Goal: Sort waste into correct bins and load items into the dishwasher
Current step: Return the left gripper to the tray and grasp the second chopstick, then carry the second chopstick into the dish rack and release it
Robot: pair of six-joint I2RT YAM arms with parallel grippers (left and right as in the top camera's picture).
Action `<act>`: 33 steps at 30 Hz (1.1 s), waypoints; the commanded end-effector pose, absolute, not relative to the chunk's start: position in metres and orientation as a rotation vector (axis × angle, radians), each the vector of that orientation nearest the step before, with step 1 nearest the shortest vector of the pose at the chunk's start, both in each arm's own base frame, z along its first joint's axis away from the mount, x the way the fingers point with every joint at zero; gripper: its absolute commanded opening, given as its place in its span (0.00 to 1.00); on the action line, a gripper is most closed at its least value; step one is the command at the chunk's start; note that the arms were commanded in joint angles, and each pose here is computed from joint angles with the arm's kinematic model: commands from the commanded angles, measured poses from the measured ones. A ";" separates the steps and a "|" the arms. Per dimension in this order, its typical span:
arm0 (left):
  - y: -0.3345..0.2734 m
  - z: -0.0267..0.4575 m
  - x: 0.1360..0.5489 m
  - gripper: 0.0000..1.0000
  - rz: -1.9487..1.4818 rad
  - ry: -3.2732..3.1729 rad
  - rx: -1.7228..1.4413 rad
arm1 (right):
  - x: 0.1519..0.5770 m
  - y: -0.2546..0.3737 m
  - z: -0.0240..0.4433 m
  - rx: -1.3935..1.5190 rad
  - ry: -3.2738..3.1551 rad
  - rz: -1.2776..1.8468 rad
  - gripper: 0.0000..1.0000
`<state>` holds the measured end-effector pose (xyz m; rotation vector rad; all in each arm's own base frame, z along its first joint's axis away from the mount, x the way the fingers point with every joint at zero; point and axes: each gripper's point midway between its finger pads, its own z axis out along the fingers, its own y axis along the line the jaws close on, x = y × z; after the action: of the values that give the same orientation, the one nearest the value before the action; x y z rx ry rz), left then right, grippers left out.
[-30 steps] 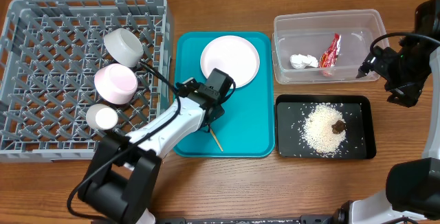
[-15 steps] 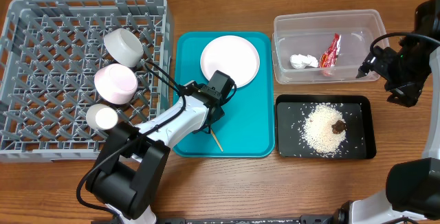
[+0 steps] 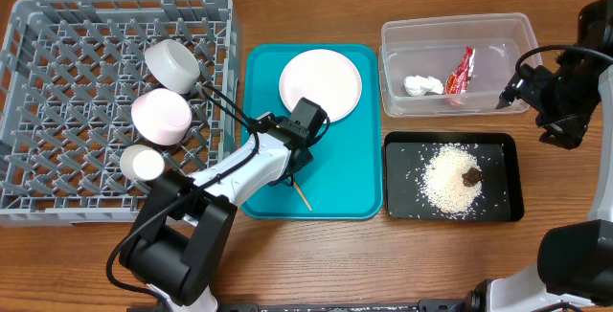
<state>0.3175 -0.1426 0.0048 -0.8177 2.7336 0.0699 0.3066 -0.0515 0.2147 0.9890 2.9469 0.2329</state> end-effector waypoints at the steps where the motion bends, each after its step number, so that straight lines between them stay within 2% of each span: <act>1: -0.147 0.002 0.316 0.04 0.067 2.789 -0.756 | 0.306 -0.051 0.227 0.959 2.907 0.242 0.91; 13: -0.155 0.118 0.352 0.04 0.012 2.677 -0.261 | 0.306 -0.051 0.227 0.958 2.906 0.242 0.91; 18: -0.127 0.164 0.362 0.04 0.055 2.613 -0.069 | 0.306 -0.051 0.227 0.958 2.907 0.242 0.91; 23: -0.081 0.183 0.372 0.04 0.116 2.580 -0.072 | 0.307 -0.051 0.227 0.958 2.905 0.242 0.91; 33: -0.001 0.177 0.385 0.04 0.228 2.596 -0.194 | 0.307 -0.051 0.227 0.957 2.902 0.242 0.91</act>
<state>0.3791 -0.0123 0.1717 -0.2482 2.6062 0.1908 0.3072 -0.0518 0.2147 0.9884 2.9443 0.2330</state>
